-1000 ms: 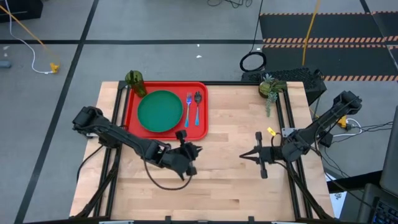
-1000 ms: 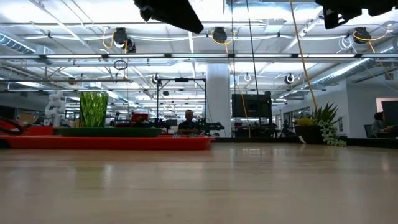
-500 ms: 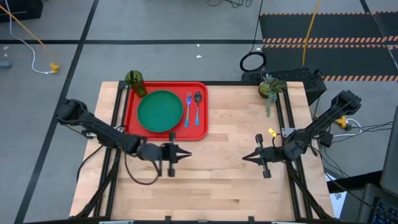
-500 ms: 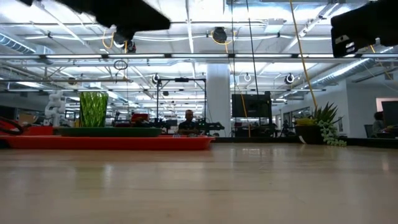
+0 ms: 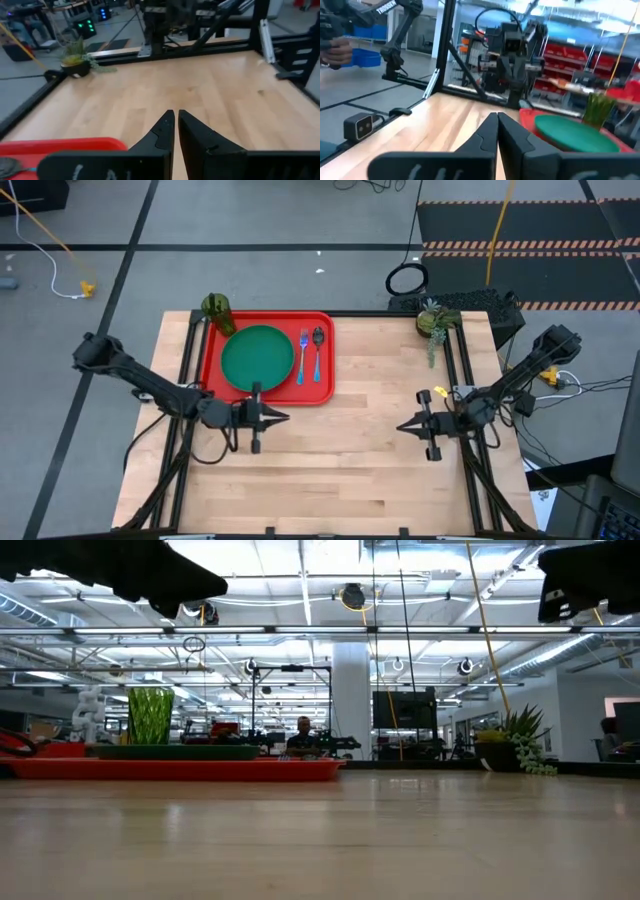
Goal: Pick and place plate/cup/fork/spoon on tray
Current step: Return to Home Position
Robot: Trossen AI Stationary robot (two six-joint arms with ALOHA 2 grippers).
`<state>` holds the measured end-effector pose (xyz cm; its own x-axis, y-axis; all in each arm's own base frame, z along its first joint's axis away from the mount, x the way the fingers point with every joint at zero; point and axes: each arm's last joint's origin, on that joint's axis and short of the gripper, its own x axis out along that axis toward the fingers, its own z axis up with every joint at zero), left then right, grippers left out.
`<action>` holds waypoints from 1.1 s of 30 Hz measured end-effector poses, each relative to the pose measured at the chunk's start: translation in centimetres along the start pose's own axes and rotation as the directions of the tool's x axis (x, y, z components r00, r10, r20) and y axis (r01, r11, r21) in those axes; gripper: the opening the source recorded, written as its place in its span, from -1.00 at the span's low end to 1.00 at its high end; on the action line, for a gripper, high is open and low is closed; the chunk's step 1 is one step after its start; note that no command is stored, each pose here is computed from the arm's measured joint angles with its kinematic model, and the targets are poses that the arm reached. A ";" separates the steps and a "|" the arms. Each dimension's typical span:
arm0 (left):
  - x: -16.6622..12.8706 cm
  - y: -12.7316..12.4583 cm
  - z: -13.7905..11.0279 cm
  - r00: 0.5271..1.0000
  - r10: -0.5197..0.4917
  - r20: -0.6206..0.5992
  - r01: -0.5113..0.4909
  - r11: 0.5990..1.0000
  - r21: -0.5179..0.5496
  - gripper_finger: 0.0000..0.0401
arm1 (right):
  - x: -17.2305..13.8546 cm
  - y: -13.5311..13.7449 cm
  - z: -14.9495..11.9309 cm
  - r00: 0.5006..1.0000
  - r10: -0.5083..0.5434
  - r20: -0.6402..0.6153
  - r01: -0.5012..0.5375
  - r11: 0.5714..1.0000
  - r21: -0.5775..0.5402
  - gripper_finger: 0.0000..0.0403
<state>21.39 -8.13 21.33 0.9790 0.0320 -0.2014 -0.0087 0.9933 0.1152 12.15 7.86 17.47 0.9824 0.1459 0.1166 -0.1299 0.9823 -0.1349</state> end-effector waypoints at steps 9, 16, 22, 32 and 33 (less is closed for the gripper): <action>-0.2 0.2 0.1 1.000 0.014 0.002 -0.014 0.995 0.100 -0.87 | -0.3 -1.3 1.3 0.993 -0.073 0.096 0.081 0.993 -0.084 -0.98; -0.1 1.4 0.9 0.989 0.136 0.063 -0.146 0.970 0.196 -0.87 | -0.4 -2.5 1.9 0.984 -0.017 0.178 0.038 0.992 -0.117 -0.98; -0.4 2.4 1.0 0.986 0.165 0.039 -0.169 0.967 0.189 -0.87 | -0.2 -3.5 1.5 0.989 -0.032 0.145 0.049 0.993 -0.112 -0.98; -1.0 3.0 1.2 0.983 0.179 0.031 -0.182 0.974 0.134 -0.87 | 0.0 -4.7 0.4 0.998 0.019 0.056 -0.017 0.999 -0.030 -0.98; -1.0 3.0 1.3 0.983 0.179 0.036 -0.182 0.974 0.131 -0.87 | 0.0 -4.8 0.2 0.999 0.013 0.037 -0.012 1.000 -0.021 -0.98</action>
<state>20.65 -5.32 23.12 0.9682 0.2054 -0.1425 -0.1603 0.9475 0.2765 12.76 3.19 18.30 0.9751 0.1626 0.1511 -0.1387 0.9778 -0.1574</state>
